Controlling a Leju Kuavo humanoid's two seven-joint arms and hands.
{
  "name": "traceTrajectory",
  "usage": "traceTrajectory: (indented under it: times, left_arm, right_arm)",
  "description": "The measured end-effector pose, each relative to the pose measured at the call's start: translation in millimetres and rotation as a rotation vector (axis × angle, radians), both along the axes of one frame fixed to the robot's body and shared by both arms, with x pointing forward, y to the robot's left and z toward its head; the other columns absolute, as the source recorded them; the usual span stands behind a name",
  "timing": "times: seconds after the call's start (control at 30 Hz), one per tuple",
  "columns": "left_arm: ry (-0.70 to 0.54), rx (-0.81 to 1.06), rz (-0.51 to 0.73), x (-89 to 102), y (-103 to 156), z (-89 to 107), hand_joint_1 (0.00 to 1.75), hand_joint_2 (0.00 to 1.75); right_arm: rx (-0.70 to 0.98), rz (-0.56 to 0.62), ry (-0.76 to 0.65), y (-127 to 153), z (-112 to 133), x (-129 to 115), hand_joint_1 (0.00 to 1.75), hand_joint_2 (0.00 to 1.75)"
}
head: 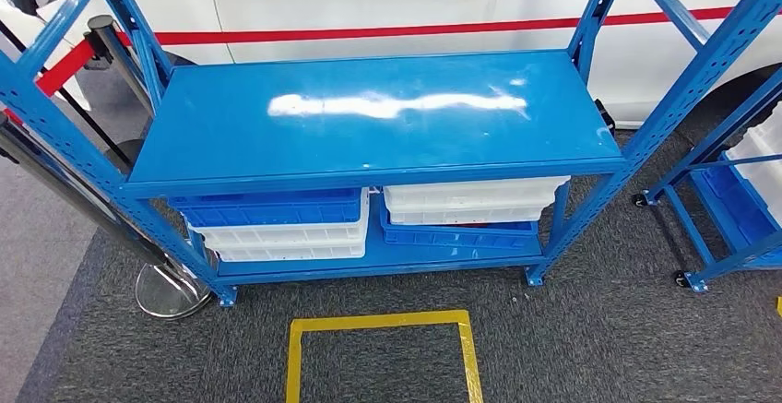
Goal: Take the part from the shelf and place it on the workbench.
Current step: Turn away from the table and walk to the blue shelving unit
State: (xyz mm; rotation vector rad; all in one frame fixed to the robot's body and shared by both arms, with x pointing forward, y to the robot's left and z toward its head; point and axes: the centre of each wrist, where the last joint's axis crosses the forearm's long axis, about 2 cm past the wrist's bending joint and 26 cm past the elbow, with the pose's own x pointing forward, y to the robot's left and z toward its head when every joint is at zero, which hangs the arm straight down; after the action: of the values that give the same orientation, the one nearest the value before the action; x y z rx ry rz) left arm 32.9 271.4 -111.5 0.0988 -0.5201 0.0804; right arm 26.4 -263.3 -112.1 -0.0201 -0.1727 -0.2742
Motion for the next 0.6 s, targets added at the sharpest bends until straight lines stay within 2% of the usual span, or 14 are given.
traceTrajectory:
  times: [0.47, 0.6]
  left_arm:
    - [0.003, 0.006, -0.003, -1.0, 1.6, -0.1, 0.0, 0.0]
    - [0.013, 0.01, -0.002, -1.7, 1.7, -0.2, 0.0, 0.0]
  right_arm:
    - [0.003, 0.004, 0.004, 2.8, 0.1, -1.0, 0.0, 0.0]
    - [-0.005, 0.014, 0.012, 2.7, 0.1, -0.5, 0.0, 1.75]
